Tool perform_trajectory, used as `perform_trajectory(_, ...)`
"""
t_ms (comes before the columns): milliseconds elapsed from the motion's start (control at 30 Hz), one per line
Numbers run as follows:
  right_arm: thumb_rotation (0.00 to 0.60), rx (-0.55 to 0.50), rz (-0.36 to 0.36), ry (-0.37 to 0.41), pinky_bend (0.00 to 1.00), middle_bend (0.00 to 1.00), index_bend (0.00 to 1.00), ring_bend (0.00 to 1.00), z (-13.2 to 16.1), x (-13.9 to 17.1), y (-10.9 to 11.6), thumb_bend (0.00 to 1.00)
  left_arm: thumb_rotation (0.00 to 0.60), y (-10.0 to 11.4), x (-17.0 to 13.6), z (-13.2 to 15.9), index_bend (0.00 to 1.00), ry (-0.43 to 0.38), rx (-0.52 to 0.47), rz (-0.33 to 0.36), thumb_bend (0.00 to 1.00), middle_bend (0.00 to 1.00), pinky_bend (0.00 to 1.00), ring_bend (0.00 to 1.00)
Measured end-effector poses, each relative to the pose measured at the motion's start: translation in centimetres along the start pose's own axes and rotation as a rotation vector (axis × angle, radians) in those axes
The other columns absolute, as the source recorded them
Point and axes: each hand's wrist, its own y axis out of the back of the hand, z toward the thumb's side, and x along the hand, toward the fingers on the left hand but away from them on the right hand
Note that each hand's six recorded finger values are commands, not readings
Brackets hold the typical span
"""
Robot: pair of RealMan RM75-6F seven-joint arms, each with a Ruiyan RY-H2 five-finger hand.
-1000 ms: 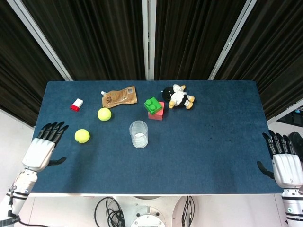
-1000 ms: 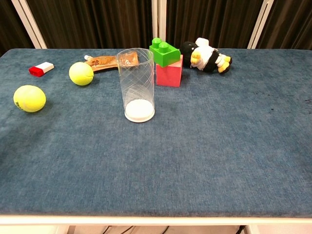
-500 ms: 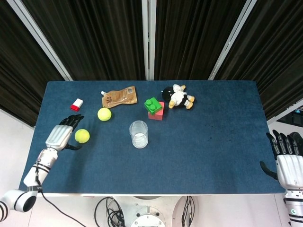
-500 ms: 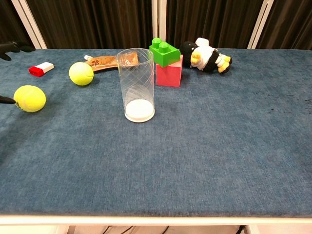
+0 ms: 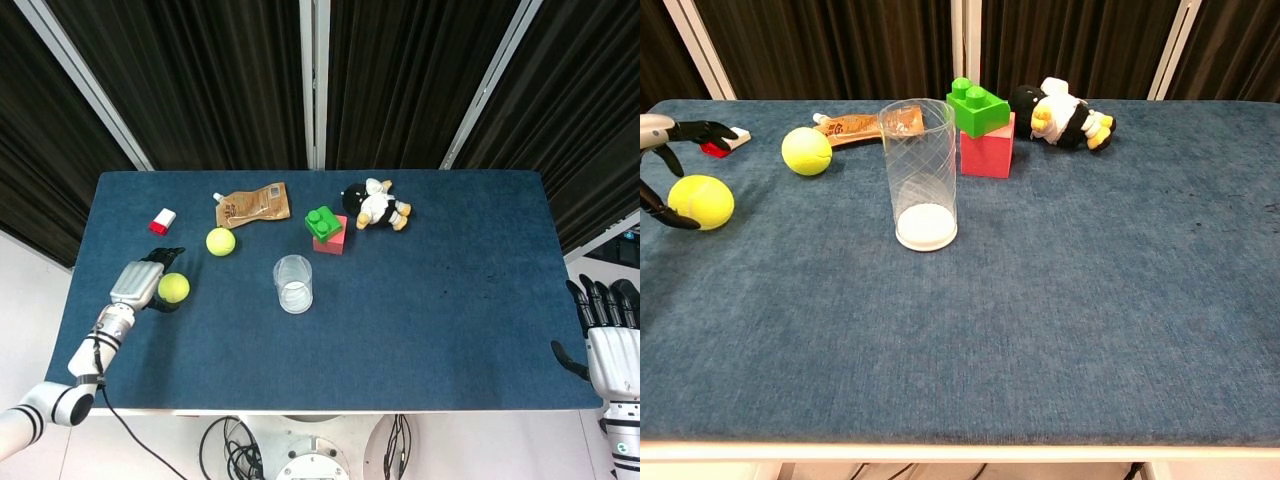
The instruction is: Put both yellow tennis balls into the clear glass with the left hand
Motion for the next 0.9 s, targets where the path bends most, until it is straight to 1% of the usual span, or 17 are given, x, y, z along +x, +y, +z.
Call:
perform_trajectory(200, 0.6, -0.002, 0.0, -0.004, 0.0, 0.0, 0.0, 0.0, -0.1, 0.0, 0.1, 0.2, 0.6, -0.6, 0.1, -0.3, 0.25, 0.008, 0.008, -0.009, 0.08, 0.23, 0.48, 0.2)
perform_trajectory(367, 0.6, -0.001, 0.013, -0.005, 0.0, 0.0, 0.0, 0.0, -0.1, 0.0, -0.1, 0.2, 0.6, -0.7, 0.3, -0.1, 0.42, -0.001, 0.005, 0.028, 0.13, 0.38, 0.63, 0.34)
perform_trajectory(467, 0.6, -0.002, 0.016, -0.009, 0.0, 0.0, 0.0, 0.0, -0.1, 0.1, -0.2, 0.2, 0.6, -0.7, 0.4, -0.1, 0.49, -0.008, -0.001, 0.061, 0.14, 0.45, 0.72, 0.42)
perform_trajectory(567, 0.6, -0.003, 0.02, -0.016, 0.0, 0.0, 0.0, 0.0, -0.3, 0.1, -0.2, 0.2, 0.6, -0.5, 0.5, -0.2, 0.53, -0.013, 0.008, 0.094, 0.15, 0.5, 0.78, 0.48)
perform_trajectory(700, 0.6, -0.006, 0.018, -0.02, 0.0, 0.0, 0.0, 0.0, -0.4, 0.1, -0.2, 0.2, 0.6, -0.2, 0.4, -0.2, 0.55, -0.02, 0.001, 0.12, 0.16, 0.52, 0.81, 0.52)
perform_trajectory(800, 0.6, -0.008, 0.014, -0.019, 0.0, 0.0, 0.0, 0.0, -0.4, 0.0, -0.1, 0.2, 0.6, 0.7, 0.2, 0.2, 0.55, -0.037, -0.009, 0.15, 0.16, 0.53, 0.81, 0.52)
perform_trajectory(900, 0.6, -0.009, 0.007, -0.014, 0.0, 0.0, 0.0, 0.0, -0.2, 0.0, 0.2, 0.2, 0.6, 2.3, -0.2, 0.9, 0.56, -0.062, -0.027, 0.195, 0.16, 0.53, 0.81, 0.52)
